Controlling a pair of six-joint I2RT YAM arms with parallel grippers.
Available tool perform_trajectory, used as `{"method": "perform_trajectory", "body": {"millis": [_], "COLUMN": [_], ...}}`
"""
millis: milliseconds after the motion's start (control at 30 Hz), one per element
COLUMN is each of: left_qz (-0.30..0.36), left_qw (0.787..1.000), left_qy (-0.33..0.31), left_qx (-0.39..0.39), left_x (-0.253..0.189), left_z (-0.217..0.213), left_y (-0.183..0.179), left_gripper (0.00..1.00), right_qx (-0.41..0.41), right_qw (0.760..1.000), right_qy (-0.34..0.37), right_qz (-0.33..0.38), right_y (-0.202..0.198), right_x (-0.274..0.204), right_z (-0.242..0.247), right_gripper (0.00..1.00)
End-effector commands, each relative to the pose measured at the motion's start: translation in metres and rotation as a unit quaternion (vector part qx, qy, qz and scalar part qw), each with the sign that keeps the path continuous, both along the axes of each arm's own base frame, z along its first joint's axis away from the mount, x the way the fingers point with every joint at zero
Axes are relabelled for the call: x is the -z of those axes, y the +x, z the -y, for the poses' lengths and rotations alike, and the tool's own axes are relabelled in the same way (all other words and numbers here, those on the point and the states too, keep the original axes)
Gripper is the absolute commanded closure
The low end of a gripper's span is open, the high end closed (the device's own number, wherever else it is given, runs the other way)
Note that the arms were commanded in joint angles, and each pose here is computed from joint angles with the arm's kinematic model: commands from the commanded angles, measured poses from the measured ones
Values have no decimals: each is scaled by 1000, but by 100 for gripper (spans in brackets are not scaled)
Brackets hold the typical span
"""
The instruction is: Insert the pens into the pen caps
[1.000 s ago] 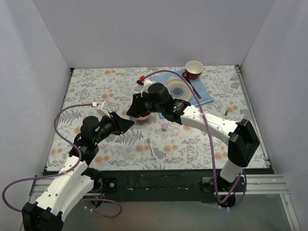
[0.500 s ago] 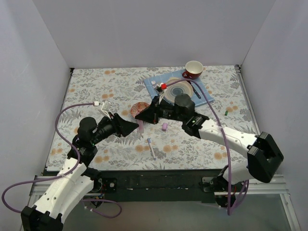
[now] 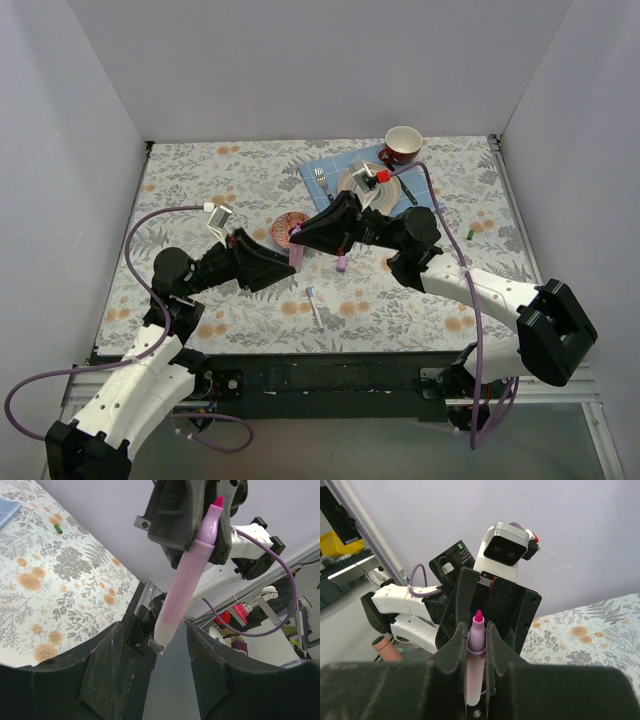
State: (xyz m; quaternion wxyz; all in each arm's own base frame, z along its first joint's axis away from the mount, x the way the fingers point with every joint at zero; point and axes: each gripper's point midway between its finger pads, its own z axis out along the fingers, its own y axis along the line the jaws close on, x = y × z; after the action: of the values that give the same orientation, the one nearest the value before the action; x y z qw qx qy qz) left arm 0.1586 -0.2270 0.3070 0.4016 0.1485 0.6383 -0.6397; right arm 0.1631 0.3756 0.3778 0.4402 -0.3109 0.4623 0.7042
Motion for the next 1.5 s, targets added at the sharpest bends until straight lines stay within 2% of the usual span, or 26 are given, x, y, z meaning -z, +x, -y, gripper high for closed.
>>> {"method": "perform_trajectory", "body": {"millis": [0, 333, 467, 600, 633, 667, 733, 833, 867, 900, 933, 967, 1033, 1100, 1133, 1200, 1233, 1333, 1367, 1400, 1467], "left_qz": [21, 11, 14, 39, 54, 55, 54, 44, 57, 57, 43, 55, 36, 48, 37, 63, 68, 104, 111, 122, 145], "left_qw": [999, 999, 998, 998, 997, 997, 998, 999, 998, 998, 998, 997, 995, 990, 989, 984, 983, 979, 978, 977, 974], "left_qy": [-14, -6, -1, -7, -12, -13, -13, 1, 14, 24, 36, 53, 78, 109, 126, 145, 152, 149, 147, 148, 154], "left_qx": [33, 44, 55, 50, 47, 46, 36, 20, 10, 7, -4, -16, -50, -74, -73, -82, -82, -97, -96, -92, -87], "left_x": [-10, -1, 4, 4, 0, 1, 5, 12, 15, 17, 18, 22, 28, 35, 43, 43, 45, 41, 42, 40, 36], "left_z": [2, 5, 6, 4, 3, 3, 2, 1, 1, 1, -1, -2, -6, -11, -12, -15, -17, -21, -21, -22, -23], "left_y": [-13, -9, -10, -13, -16, -16, -13, -7, -4, -2, 3, 8, 19, 29, 28, 32, 30, 29, 26, 24, 19], "left_gripper": [49, 69, 97, 100, 100, 100, 100, 100, 100, 100, 100, 100, 100, 100, 100, 100, 100, 100, 100, 100, 100], "right_qx": [-24, -24, -23, -16, -14, -7, 5, 45, 74, 98, 117, 151, 195, 255, 267, 302, 303, 305, 311, 295, 281], "right_qw": [999, 1000, 1000, 1000, 1000, 999, 998, 993, 990, 983, 979, 972, 956, 933, 915, 886, 865, 824, 811, 795, 771], "right_qy": [28, 15, 10, -4, -7, -21, -29, -80, -92, -134, -153, -168, -217, -254, -295, -340, -374, -444, -461, -500, -540], "right_qz": [12, -4, -9, -23, -25, -41, -46, -70, -77, -80, -74, -72, -18, 18, 64, 92, 140, 177, 181, 173, 187], "right_y": [-11, -5, -4, 0, 2, 5, 7, 14, 23, 26, 30, 39, 48, 68, 74, 93, 100, 121, 130, 134, 142], "right_x": [-11, -2, 0, 7, 8, 14, 15, 32, 36, 54, 63, 70, 94, 110, 127, 145, 154, 184, 185, 209, 224], "right_z": [-1, -14, -19, -22, -22, -23, -20, -14, -11, -2, 3, 11, 32, 53, 63, 78, 85, 97, 99, 103, 108], "right_gripper": [99, 99, 99, 99, 93, 74, 57, 42, 41, 40, 38, 37, 37, 35, 34, 33, 31, 27, 26, 25, 21]}}
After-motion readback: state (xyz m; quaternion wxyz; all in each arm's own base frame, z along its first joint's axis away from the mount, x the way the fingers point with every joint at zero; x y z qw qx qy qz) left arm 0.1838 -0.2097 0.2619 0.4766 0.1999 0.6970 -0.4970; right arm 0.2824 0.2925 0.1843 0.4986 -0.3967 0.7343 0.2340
